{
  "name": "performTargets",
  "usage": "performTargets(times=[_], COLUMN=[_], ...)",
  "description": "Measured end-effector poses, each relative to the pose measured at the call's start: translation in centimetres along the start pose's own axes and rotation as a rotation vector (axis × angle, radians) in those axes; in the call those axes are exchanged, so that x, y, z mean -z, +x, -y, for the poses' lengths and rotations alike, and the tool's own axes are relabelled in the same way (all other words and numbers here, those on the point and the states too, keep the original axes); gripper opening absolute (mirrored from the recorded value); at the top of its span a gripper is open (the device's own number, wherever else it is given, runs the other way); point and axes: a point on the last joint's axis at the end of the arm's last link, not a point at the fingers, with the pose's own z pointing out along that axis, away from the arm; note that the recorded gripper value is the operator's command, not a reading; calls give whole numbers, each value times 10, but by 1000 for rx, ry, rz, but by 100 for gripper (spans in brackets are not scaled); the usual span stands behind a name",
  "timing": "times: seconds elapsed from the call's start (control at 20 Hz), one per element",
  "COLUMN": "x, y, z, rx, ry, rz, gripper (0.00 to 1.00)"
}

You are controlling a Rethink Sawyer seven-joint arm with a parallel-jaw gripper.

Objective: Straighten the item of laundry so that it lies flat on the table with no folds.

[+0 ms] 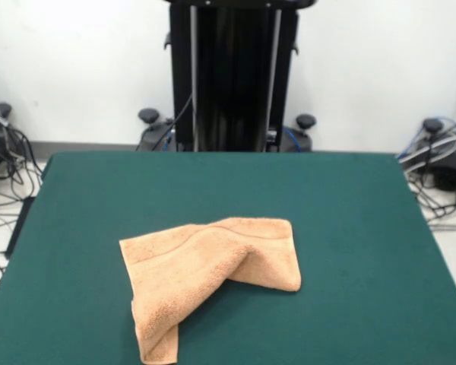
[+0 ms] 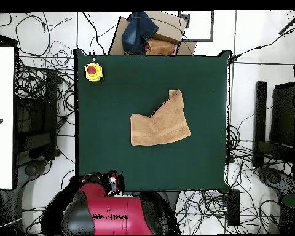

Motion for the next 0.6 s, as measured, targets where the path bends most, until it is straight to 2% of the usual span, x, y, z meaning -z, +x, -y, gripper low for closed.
performTargets(times=[0.6], x=[0], y=[60], z=[-10], rx=[-4], ry=[-9], rz=[-44], gripper=[100])
